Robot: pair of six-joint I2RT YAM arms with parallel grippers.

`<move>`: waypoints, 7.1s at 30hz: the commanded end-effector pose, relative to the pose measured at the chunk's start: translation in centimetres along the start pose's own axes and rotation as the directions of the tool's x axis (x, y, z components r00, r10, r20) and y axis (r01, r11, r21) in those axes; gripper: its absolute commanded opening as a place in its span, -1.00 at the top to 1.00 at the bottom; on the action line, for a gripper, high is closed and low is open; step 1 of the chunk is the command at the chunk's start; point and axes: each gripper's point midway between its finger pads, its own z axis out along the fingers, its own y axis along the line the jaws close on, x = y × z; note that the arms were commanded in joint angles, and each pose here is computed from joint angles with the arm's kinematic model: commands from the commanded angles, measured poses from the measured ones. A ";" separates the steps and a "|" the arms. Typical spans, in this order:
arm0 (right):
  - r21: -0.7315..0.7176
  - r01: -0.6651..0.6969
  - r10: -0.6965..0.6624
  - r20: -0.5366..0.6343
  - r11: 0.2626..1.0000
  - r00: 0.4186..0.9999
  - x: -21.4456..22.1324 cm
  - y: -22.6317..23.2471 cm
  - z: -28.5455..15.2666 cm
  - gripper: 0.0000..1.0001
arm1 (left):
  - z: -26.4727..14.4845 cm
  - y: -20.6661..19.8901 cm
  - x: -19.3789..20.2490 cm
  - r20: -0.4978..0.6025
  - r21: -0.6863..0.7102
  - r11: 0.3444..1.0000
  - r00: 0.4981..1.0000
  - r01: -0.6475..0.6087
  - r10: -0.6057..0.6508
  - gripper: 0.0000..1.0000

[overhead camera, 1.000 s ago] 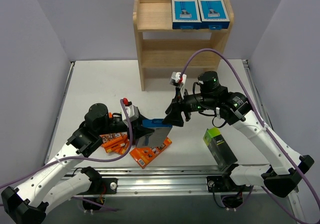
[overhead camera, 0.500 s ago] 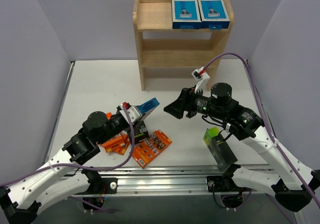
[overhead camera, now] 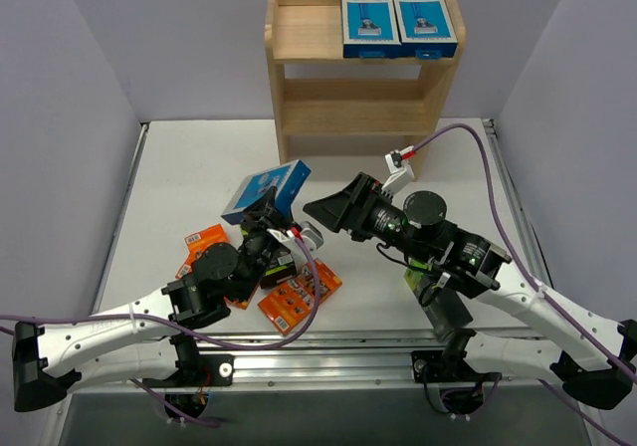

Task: Place and organize the shaving razors onto the shelf
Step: Pass the shaving razor from the right arm to the left, then pass the shaving razor from the left arm to the right, then place the shaving razor onto shelf

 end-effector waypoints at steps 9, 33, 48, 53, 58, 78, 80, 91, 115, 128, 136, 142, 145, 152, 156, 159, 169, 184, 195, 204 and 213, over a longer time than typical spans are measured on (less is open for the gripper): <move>-0.047 -0.121 0.127 0.159 0.992 0.979 -1.1 1.2 1.8 -0.46 | -1.2 5.0 -2.1 0.022 -0.297 0.949 0.993 -0.107 0.119 0.95; -0.024 -0.064 0.067 0.198 0.998 0.978 -1.8 1.9 5.8 -0.46 | -2.0 1.4 -2.5 0.042 -0.281 0.897 0.929 -0.342 0.368 0.95; -0.018 -0.073 0.075 0.191 0.997 0.979 -1.6 1.6 6.6 0.10 | -1.9 -0.2 -2.7 0.031 -0.260 0.860 0.886 -0.439 0.462 0.95; -0.005 -0.084 0.083 0.202 0.996 0.976 -1.8 1.0 6.2 0.30 | -1.9 -0.9 -2.3 0.030 -0.242 0.848 0.870 -0.471 0.492 0.95; 0.010 -0.089 0.085 0.221 0.996 0.972 -2.2 0.4 5.5 0.49 | -2.2 -0.6 -2.0 0.025 -0.240 0.850 0.872 -0.470 0.489 0.95; 0.099 -0.150 0.110 0.330 0.984 0.937 -4.4 -2.8 3.6 1.00 | -2.2 -2.4 -0.4 0.025 -0.144 0.861 0.868 -0.489 0.497 -0.10; 0.104 -0.160 0.115 0.345 0.982 0.932 -4.7 -3.1 3.4 1.00 | -2.3 -2.4 -0.2 0.025 -0.136 0.864 0.870 -0.484 0.492 -0.11; 0.143 -0.196 0.124 0.400 0.970 0.908 -5.5 -4.9 1.9 1.00 | -2.8 -2.3 0.4 0.024 -0.107 0.889 0.893 -0.445 0.450 -0.30; 0.092 -0.144 0.064 0.581 0.985 0.811 -14.3 0.6 -1.2 1.00 | -6.0 4.7 -0.1 0.090 -0.219 0.976 0.996 0.006 0.014 -0.02; 0.000 -0.075 0.054 0.693 0.997 0.719 -20.2 7.2 -1.0 1.00 | -7.7 8.9 1.1 0.171 -0.361 0.902 0.967 0.238 -0.186 0.95; -0.011 -0.093 0.065 0.793 0.996 0.606 -23.2 7.9 -0.3 1.00 | -7.2 8.2 1.5 0.158 -0.357 0.906 0.971 0.226 -0.179 0.14; -0.028 -0.153 0.101 0.865 0.988 0.491 -24.8 7.1 -0.1 1.00 | -7.3 7.9 1.4 0.185 -0.331 0.908 0.961 0.258 -0.205 -0.03; -0.024 -0.155 0.093 0.885 0.988 0.456 -25.5 7.2 0.1 1.00 | -7.6 8.0 1.3 0.203 -0.325 0.905 0.955 0.275 -0.217 -0.14; -0.007 -0.163 0.072 0.914 0.987 0.400 -26.6 7.3 0.3 1.00 | -8.3 8.5 1.0 0.230 -0.313 0.900 0.944 0.303 -0.238 -0.08; 0.002 -0.174 0.066 0.921 0.985 0.384 -26.7 7.1 1.3 1.00 | -8.3 8.6 0.9 0.216 -0.292 0.900 0.939 0.322 -0.266 0.73; 0.008 -0.195 0.063 0.933 0.981 0.355 -26.7 6.4 1.9 1.00 | -8.2 8.3 0.7 0.228 -0.279 0.906 0.938 0.318 -0.260 0.73; 0.024 -0.222 0.047 0.950 0.975 0.310 -26.4 5.1 5.3 1.00 | -8.9 8.2 0.5 0.271 -0.259 0.902 0.923 0.345 -0.275 0.19; 0.043 -0.233 0.030 0.953 0.971 0.302 -26.2 3.8 10.1 1.00 | -9.2 7.8 0.4 0.291 -0.238 0.904 0.914 0.356 -0.283 0.11; 0.008 -0.205 0.097 0.862 0.979 0.498 -25.6 1.7 15.3 0.51 | -9.2 7.5 0.5 0.291 -0.230 0.908 0.915 0.350 -0.279 0.10; -0.025 -0.184 0.135 0.779 0.983 0.612 -25.2 0.9 17.8 0.11 | -8.9 7.1 0.5 0.280 -0.221 0.916 0.921 0.335 -0.270 0.10; -0.050 -0.160 0.145 0.736 0.986 0.661 -25.2 1.3 18.9 -0.07 | -8.7 6.6 0.4 0.273 -0.208 0.923 0.926 0.323 -0.262 0.10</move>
